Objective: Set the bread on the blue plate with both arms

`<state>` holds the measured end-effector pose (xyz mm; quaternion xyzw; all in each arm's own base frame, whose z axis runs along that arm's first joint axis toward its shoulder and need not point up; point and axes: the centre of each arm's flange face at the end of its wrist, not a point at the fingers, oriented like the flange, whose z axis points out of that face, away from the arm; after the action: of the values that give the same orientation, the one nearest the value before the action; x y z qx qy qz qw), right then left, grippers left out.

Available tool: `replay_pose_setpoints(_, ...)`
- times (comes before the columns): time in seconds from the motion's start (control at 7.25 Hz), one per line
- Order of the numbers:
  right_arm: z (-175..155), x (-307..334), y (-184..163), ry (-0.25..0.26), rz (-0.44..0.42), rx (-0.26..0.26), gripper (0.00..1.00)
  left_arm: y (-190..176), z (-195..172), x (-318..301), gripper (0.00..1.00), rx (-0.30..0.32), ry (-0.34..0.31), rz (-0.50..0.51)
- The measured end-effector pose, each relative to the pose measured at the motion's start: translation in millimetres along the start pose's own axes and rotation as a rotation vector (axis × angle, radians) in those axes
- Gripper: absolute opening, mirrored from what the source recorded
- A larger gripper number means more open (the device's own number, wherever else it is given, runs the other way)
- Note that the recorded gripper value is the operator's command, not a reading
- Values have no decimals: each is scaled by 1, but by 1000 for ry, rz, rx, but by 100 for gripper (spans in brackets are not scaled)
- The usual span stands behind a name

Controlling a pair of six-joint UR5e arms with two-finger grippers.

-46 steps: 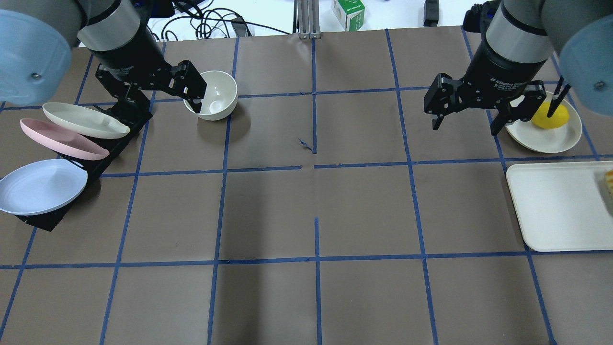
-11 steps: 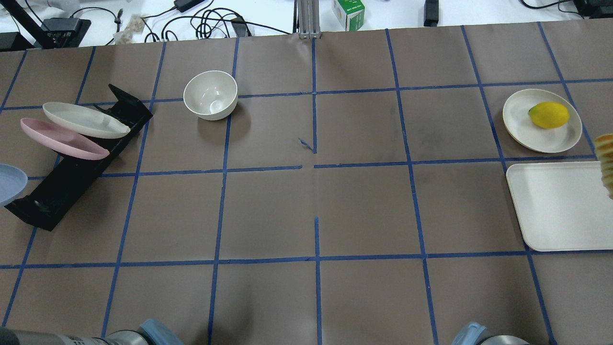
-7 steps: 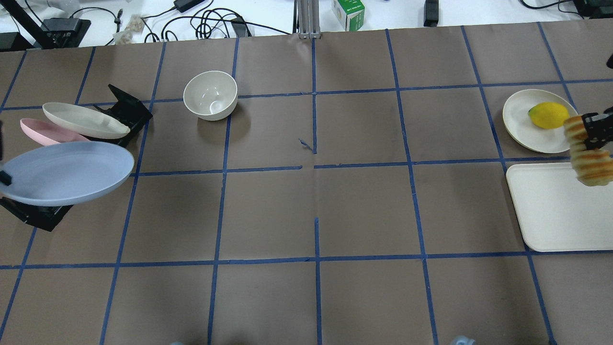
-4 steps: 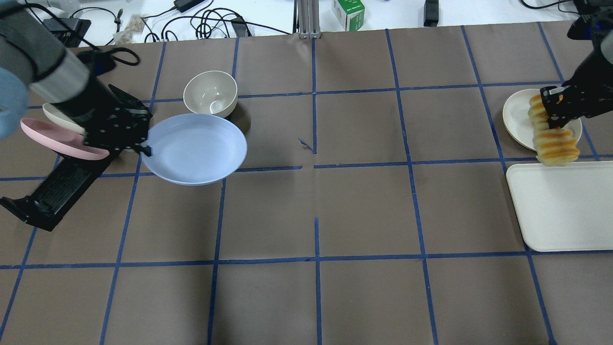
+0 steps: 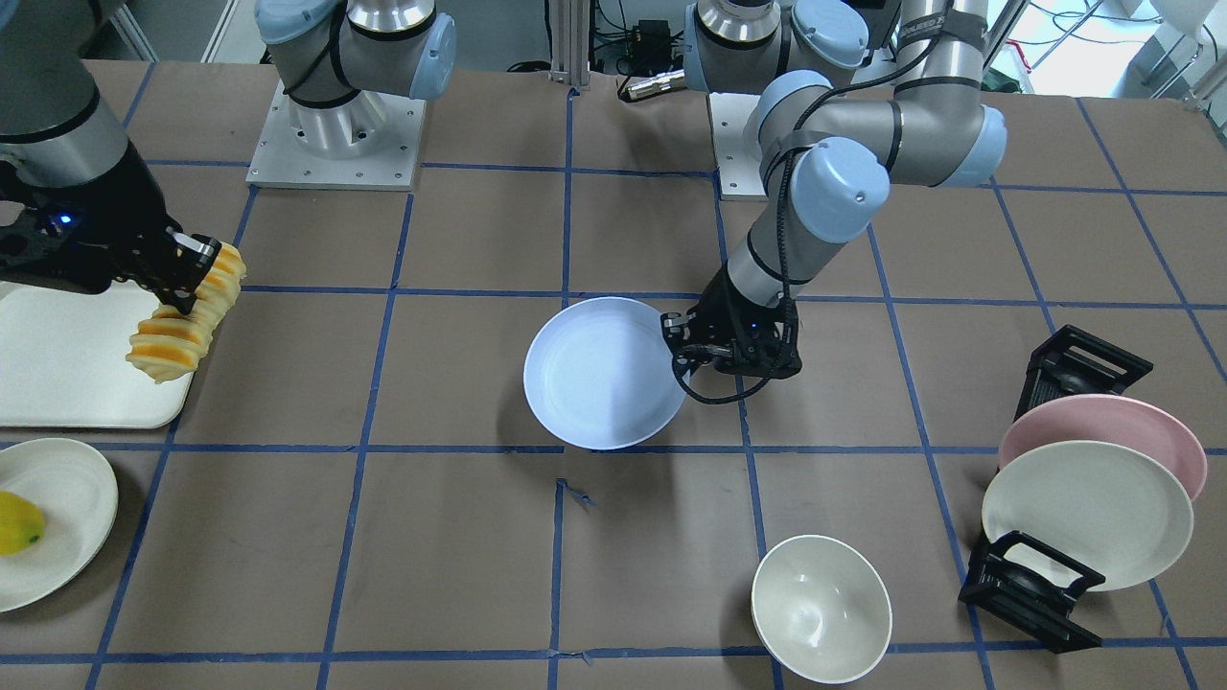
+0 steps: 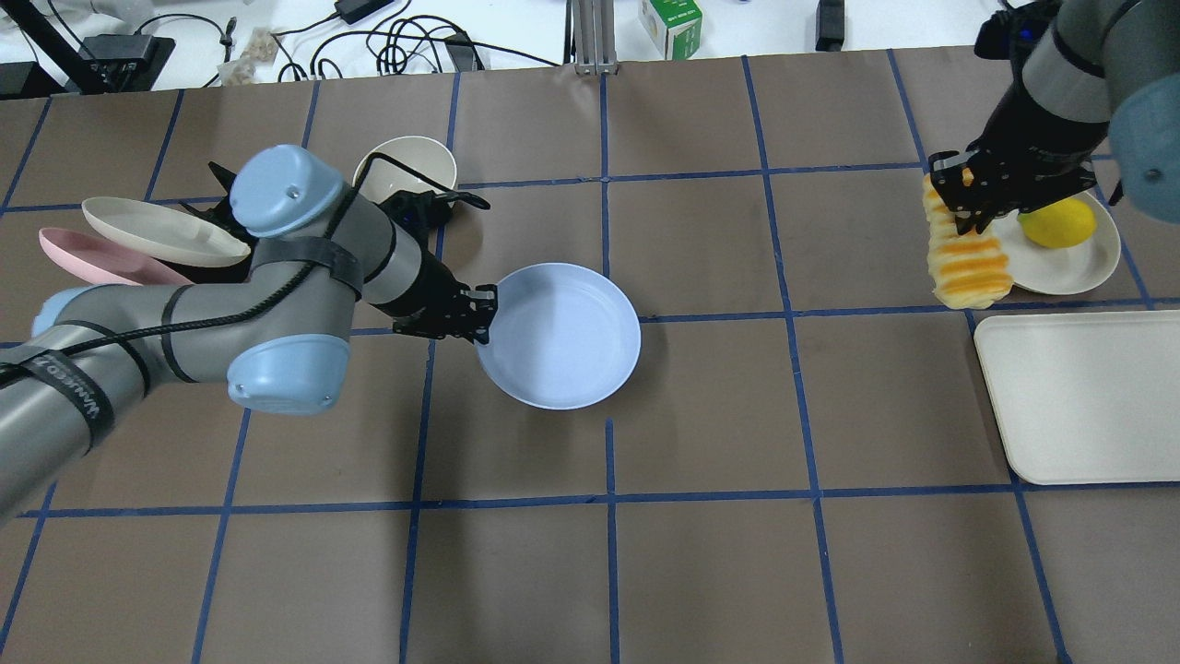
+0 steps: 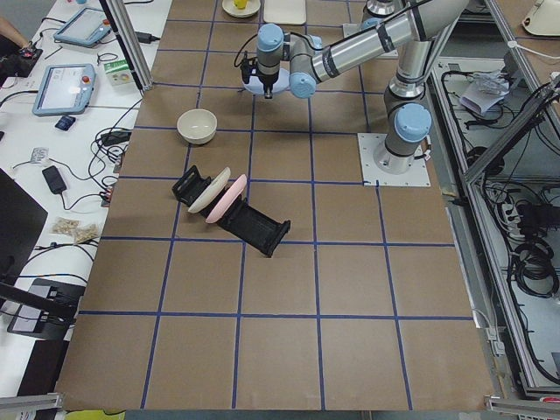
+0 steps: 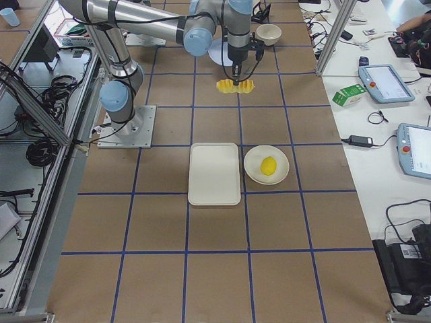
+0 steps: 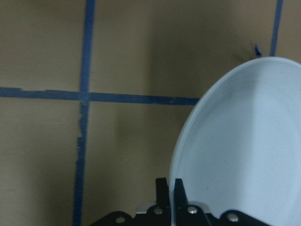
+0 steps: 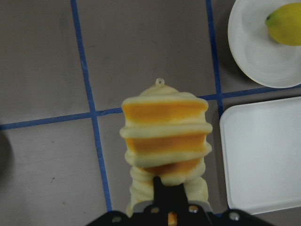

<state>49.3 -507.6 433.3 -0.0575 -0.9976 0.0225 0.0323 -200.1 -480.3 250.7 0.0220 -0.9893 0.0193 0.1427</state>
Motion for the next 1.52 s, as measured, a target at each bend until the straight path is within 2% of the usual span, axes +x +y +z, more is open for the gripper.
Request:
replay_pose_setpoints(0.28,10,-43,2,-10,-14,-9,0,2,34,18,0,11,10,37)
replay_pose_setpoints(0.41,17,-69,2,-14,-11,-7,0,-1,47,21,6,18,15,49)
replay_pose_setpoints(0.55,24,-98,4,-17,2,-1,0,-5,56,22,47,35,17,63)
replay_pose_setpoints(0.83,42,-154,6,-25,13,13,0,-12,67,23,97,77,27,61)
replay_pose_setpoints(0.97,52,-174,7,-29,11,19,0,-14,62,24,100,93,29,46)
replay_pose_setpoints(1.24,71,-207,11,-34,12,22,0,-19,36,17,100,113,23,46)
replay_pose_setpoints(1.52,94,-241,17,-38,24,24,0,-32,-7,5,100,65,-18,54)
